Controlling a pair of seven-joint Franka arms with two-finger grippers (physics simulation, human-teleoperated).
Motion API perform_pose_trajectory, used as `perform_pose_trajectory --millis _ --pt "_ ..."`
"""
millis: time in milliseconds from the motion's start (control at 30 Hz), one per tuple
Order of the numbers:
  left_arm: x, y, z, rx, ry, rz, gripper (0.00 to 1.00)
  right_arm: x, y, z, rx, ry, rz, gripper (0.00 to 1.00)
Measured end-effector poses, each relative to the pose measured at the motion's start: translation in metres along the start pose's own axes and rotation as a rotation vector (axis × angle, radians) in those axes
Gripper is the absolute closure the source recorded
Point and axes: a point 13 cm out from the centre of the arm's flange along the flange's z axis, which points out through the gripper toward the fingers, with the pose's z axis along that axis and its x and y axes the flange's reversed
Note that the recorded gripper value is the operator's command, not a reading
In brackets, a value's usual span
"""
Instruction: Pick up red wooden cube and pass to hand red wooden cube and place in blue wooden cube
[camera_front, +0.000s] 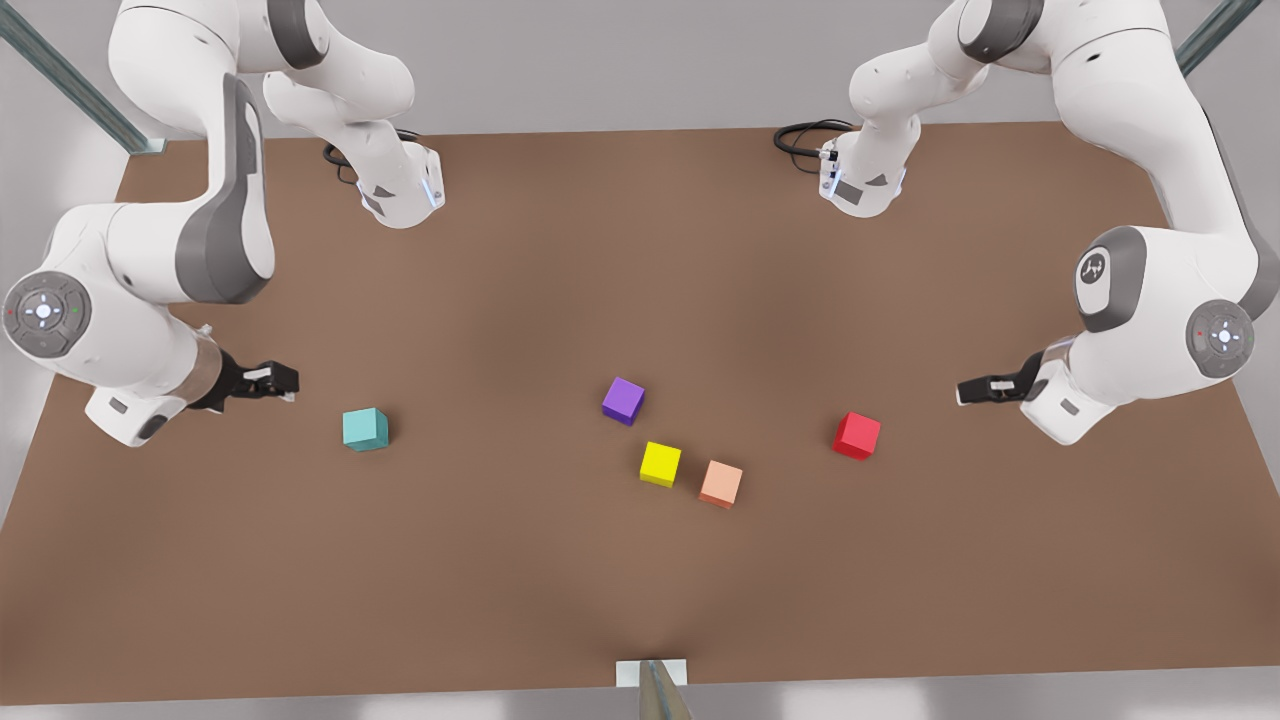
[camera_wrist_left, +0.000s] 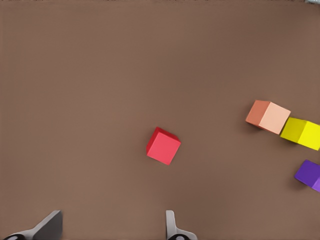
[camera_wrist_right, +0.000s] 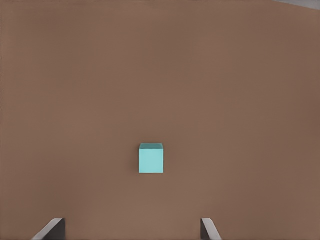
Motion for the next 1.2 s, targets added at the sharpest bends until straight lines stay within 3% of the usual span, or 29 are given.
perform_pose_trajectory --millis 267,400,533,900,1200 --pt "-0.011 0.001 0.023 -0.008 0.017 -0.015 0.0 -0.006 -0.001 0.001 0.001 -0.016 -0.008 0.0" --pt "-0.005 -0.047 0.168 -0.044 0.161 0.067 0.0 -0.007 -0.002 0.004 0.007 -0.014 -0.012 0.0" --pt "-0.011 -0.049 0.231 -0.069 0.123 0.05 0.0 -0.006 -0.002 0.01 0.01 0.001 -0.015 0.0" --pt "0.005 -0.054 0.288 0.041 0.029 -0.395 0.0 -0.004 0.0 0.018 0.011 0.026 -0.024 0.0" --pt "-0.007 -0.061 0.291 0.075 -0.028 -0.635 0.0 -0.003 0.001 0.024 0.011 0.044 -0.028 0.0"
